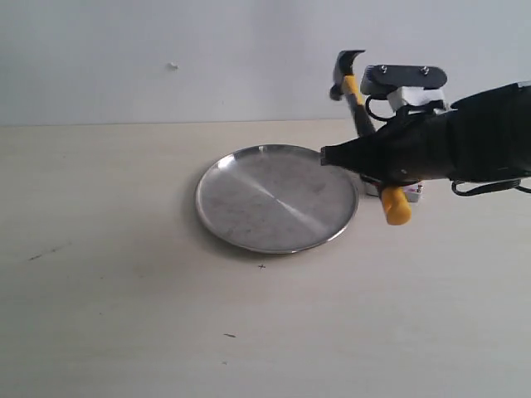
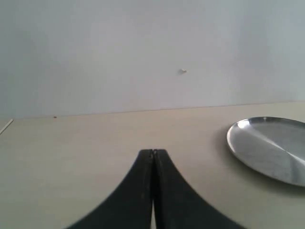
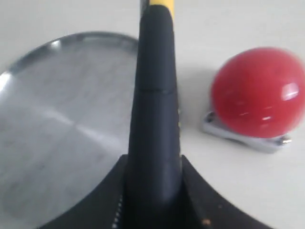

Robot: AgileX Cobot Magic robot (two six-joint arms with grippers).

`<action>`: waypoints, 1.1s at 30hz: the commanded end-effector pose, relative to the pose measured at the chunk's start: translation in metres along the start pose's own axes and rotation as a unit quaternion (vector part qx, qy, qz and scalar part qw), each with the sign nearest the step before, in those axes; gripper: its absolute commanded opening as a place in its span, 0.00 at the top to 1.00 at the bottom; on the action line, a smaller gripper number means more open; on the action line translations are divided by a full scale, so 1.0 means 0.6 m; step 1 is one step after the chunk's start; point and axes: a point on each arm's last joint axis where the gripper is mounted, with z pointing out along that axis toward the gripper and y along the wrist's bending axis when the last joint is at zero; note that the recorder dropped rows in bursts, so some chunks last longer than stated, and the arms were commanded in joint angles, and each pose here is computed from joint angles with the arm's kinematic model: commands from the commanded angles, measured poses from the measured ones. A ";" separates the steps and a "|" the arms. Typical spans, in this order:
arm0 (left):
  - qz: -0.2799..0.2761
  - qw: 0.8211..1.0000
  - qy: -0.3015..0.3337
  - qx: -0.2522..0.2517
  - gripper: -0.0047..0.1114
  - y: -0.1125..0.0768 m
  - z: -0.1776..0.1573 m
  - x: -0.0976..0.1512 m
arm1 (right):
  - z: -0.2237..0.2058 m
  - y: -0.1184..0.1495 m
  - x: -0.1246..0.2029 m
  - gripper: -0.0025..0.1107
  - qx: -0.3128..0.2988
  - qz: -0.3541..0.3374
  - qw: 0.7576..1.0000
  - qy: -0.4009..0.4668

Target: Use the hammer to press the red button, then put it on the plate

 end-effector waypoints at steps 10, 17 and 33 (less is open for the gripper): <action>0.001 1.000 -0.003 -0.001 0.96 0.000 0.000 0.002 | -0.028 0.081 -0.013 0.98 -0.161 0.169 0.960 -0.157; 0.001 1.000 -0.003 -0.001 0.96 0.000 0.000 0.002 | 0.048 0.101 0.039 0.98 -0.210 0.233 0.945 -0.089; 0.001 1.000 -0.003 -0.001 0.96 0.000 0.000 0.002 | 0.185 0.143 0.055 0.98 -0.226 0.215 0.950 -0.029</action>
